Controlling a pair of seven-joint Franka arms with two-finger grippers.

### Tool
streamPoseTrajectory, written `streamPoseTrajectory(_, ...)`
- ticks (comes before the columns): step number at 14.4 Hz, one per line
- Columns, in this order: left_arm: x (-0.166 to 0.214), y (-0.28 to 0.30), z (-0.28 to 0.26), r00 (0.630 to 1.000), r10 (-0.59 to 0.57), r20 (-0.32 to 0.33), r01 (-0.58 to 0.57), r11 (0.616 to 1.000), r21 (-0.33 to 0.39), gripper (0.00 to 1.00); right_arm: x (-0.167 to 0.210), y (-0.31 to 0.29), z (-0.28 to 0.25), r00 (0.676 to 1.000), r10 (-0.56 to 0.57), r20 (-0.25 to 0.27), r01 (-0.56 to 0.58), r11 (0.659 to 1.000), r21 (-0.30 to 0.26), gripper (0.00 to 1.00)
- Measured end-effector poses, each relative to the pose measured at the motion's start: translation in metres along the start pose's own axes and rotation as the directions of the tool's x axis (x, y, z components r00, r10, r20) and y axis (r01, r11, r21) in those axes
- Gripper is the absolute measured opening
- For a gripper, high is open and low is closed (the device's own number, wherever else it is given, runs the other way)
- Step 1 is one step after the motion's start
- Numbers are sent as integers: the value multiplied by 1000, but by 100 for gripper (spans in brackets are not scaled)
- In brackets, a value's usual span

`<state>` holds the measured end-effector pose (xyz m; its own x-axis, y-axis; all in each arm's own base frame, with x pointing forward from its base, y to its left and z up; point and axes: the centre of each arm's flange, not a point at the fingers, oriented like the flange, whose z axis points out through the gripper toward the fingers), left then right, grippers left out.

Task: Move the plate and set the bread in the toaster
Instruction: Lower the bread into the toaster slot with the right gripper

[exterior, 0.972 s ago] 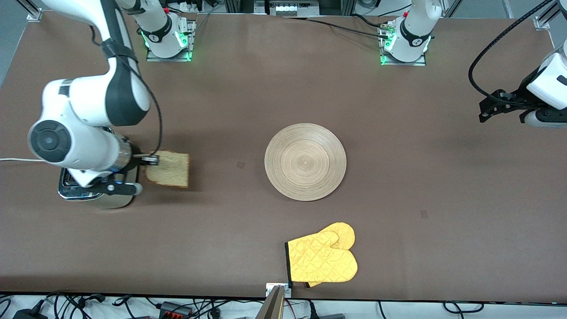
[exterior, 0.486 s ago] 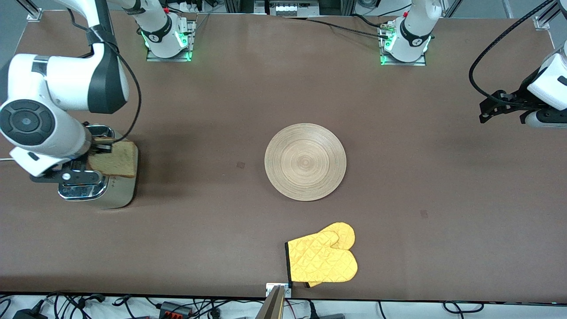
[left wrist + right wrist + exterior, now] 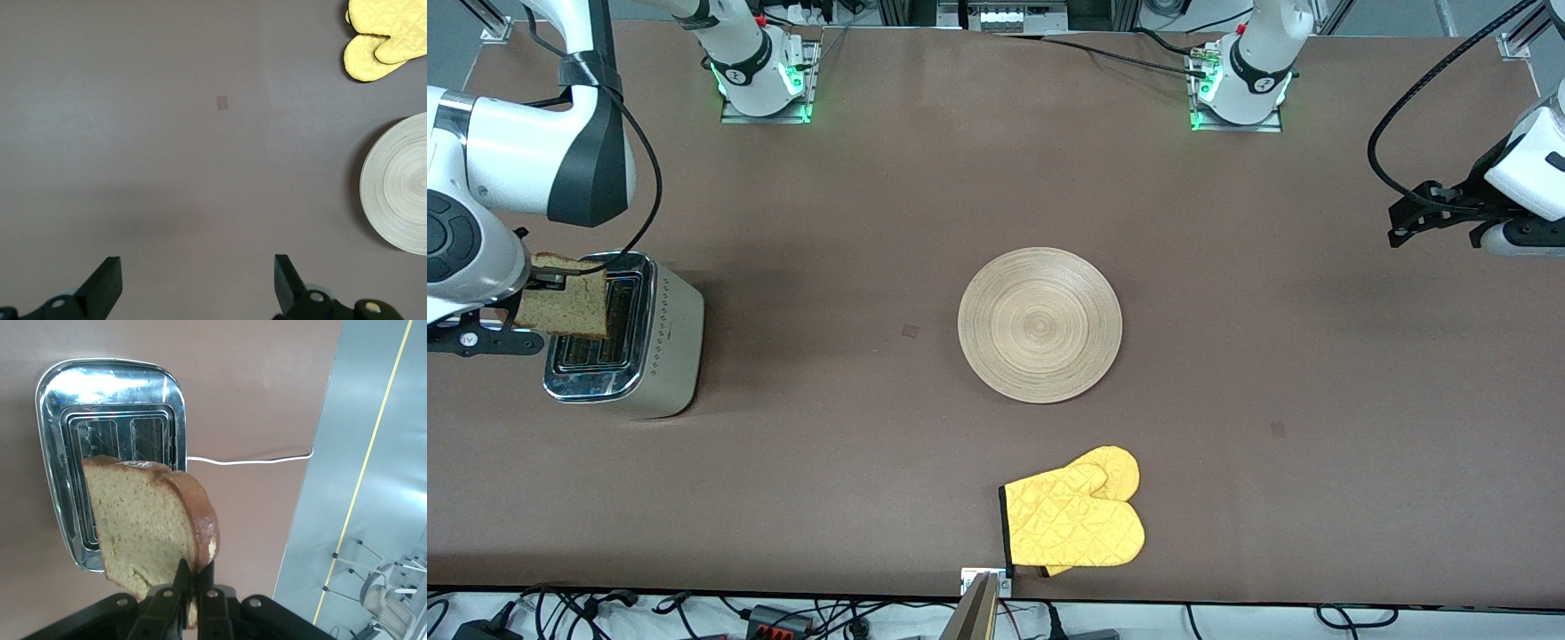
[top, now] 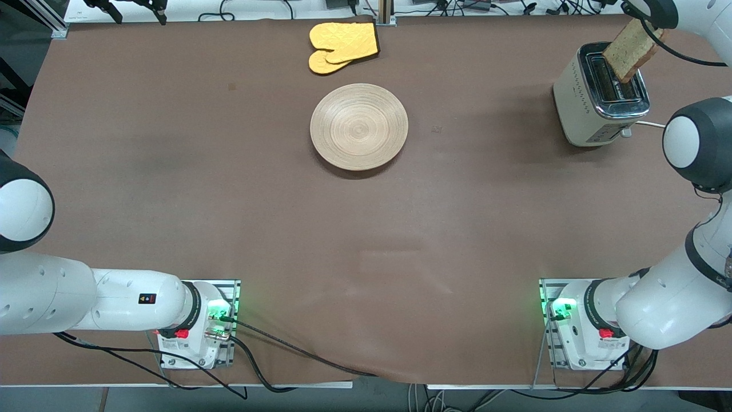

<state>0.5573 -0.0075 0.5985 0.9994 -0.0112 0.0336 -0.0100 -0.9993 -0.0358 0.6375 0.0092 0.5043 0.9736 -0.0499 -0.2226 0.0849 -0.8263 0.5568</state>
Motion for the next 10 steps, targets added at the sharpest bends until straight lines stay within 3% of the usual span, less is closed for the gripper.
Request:
streamPoseTrajectory(5,0,0,0,1000,0,0,0,1000,0,100,1,-14,15,999,23,37,-22,1000,-9,7)
streamPoseTrajectory(10,0,0,0,1000,-1,0,1,1000,0,100,7,-18,27,999,20,40,-19,1000,-14,7)
